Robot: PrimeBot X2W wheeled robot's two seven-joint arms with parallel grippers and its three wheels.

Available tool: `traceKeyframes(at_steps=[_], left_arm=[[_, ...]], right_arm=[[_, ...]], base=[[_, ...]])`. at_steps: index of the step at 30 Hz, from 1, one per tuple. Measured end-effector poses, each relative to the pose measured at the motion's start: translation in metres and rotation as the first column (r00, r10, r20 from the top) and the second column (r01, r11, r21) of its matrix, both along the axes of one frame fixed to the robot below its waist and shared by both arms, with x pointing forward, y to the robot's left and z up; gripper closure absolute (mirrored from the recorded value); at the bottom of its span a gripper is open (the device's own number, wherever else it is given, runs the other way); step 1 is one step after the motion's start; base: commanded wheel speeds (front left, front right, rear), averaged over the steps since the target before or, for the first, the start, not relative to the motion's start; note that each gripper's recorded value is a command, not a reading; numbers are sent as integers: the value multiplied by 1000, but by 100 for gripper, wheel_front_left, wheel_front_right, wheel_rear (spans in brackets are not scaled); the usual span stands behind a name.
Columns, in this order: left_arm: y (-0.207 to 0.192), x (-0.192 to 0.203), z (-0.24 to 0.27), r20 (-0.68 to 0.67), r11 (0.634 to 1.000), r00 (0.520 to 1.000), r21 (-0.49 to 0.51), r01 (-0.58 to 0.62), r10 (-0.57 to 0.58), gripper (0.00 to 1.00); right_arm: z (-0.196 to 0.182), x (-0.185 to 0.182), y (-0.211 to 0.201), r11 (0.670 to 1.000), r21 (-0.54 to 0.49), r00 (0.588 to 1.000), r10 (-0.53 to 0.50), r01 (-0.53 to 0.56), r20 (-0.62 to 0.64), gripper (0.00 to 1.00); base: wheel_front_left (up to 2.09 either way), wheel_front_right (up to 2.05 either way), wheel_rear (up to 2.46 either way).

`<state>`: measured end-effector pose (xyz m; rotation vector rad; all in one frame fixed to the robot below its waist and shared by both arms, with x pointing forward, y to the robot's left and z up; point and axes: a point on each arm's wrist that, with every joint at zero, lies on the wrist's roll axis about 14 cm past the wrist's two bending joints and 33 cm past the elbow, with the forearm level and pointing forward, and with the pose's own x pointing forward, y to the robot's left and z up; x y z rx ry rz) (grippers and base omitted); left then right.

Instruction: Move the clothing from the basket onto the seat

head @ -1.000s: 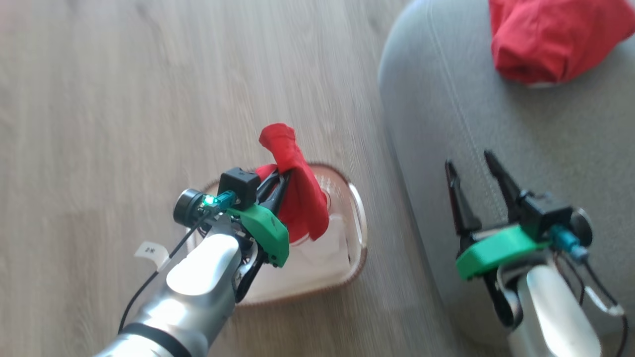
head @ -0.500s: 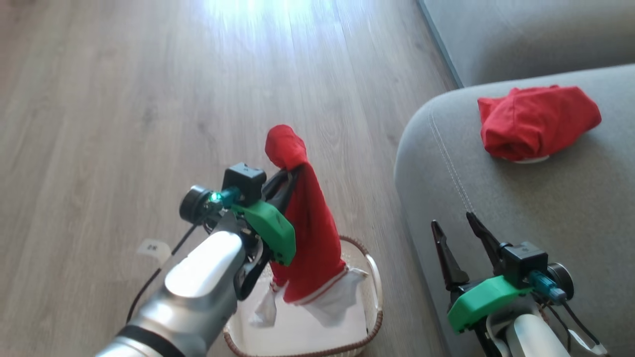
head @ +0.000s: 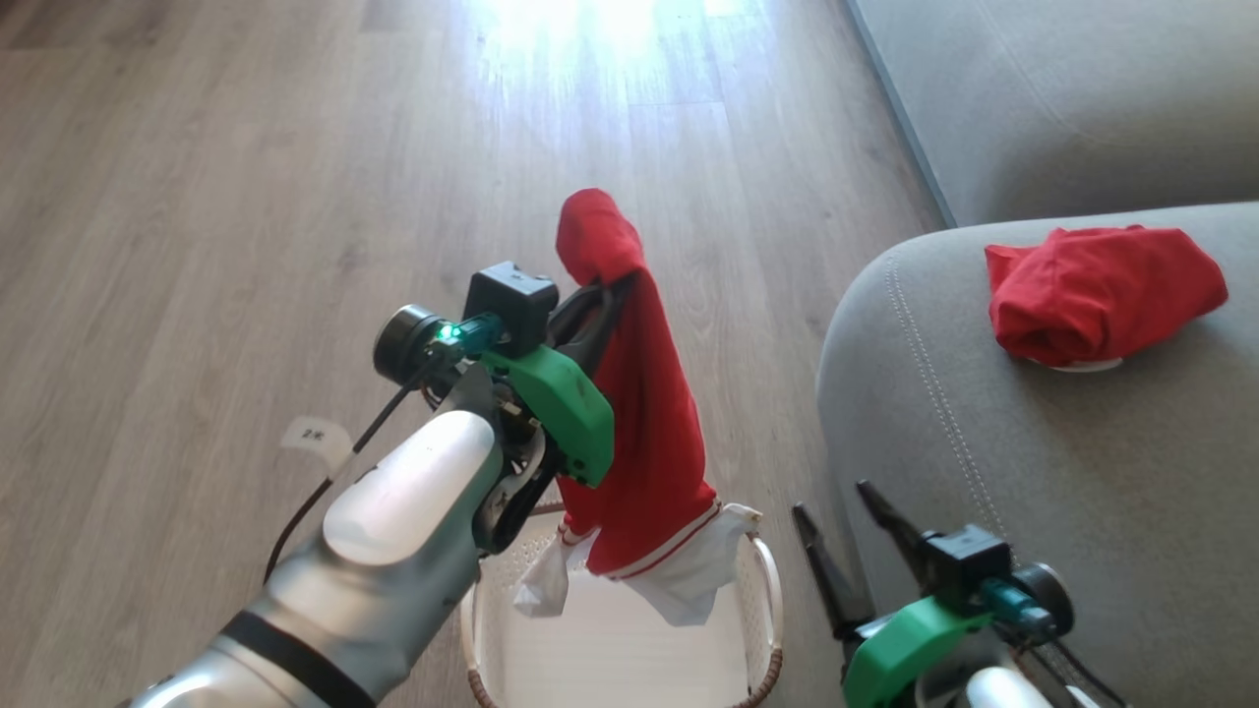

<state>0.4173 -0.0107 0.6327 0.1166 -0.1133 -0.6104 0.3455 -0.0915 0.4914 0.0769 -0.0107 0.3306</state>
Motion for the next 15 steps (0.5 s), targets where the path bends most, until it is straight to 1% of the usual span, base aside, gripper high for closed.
traceKeyframes(at_steps=[3,6,15], left_arm=[[0,-5,5,6,1000,1000,5,2,-2,100],[-2,-9,14,27,1000,1000,9,8,-8,100],[-2,-21,41,88,1000,996,-4,20,-20,100]], right_arm=[[-6,-2,16,998,-19,998,52,-52,-20,0],[-5,2,32,993,-43,994,106,-106,-17,0],[9,20,76,961,-127,969,249,-246,8,0]], base=[[0,0,0],[0,0,0],[0,0,0]])
